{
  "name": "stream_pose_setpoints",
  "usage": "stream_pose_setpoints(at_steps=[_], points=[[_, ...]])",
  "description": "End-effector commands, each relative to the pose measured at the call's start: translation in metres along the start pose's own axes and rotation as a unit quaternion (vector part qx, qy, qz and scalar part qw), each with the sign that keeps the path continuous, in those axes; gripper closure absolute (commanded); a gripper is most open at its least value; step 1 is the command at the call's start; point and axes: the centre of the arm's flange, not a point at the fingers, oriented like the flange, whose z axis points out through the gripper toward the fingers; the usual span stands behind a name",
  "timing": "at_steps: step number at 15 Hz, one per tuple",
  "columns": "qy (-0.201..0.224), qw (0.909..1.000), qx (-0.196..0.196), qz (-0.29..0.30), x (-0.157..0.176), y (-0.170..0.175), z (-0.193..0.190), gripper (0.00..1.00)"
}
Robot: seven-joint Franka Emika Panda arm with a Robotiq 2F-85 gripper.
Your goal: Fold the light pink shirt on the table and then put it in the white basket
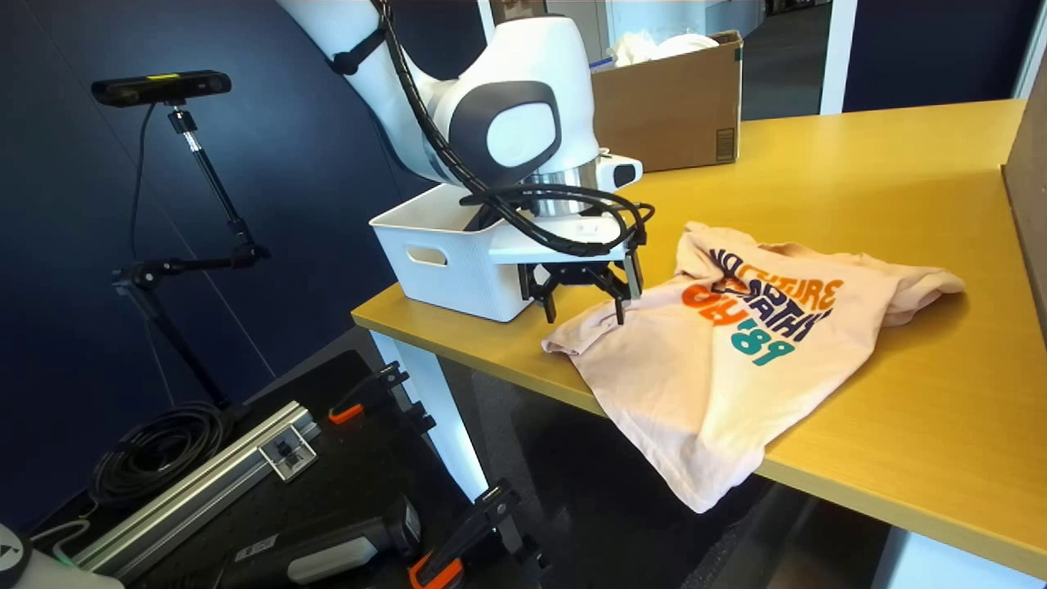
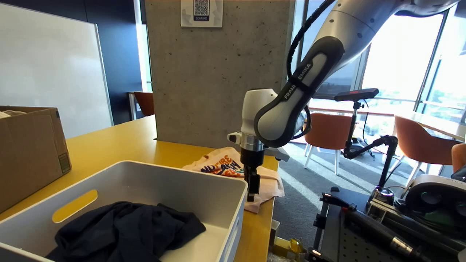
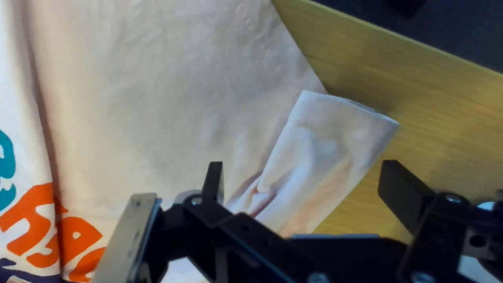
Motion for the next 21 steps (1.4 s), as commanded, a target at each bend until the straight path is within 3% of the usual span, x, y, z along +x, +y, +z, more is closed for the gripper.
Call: stream_pose_setpoints(at_steps=[1,4,5,6,13,16,21], points=[[-0.016,0.9996,0.004,-0.022,0.020,0.006,0.016,0.00],[-0.025,0.9992,0.003,-0.032,0.029,0.008,0.029,0.00],[-0.025,0.9991,0.002,-0.034,0.031,0.008,0.032,0.06],[-0.024,0.9990,0.001,-0.037,0.032,0.008,0.033,0.26],[-0.012,0.9991,-0.011,-0.039,0.039,0.004,0.020,0.80],[-0.006,0.9986,-0.016,-0.050,0.049,-0.013,0.002,1.00],[0.026,0.9969,-0.029,-0.069,0.077,-0.038,-0.056,0.99]])
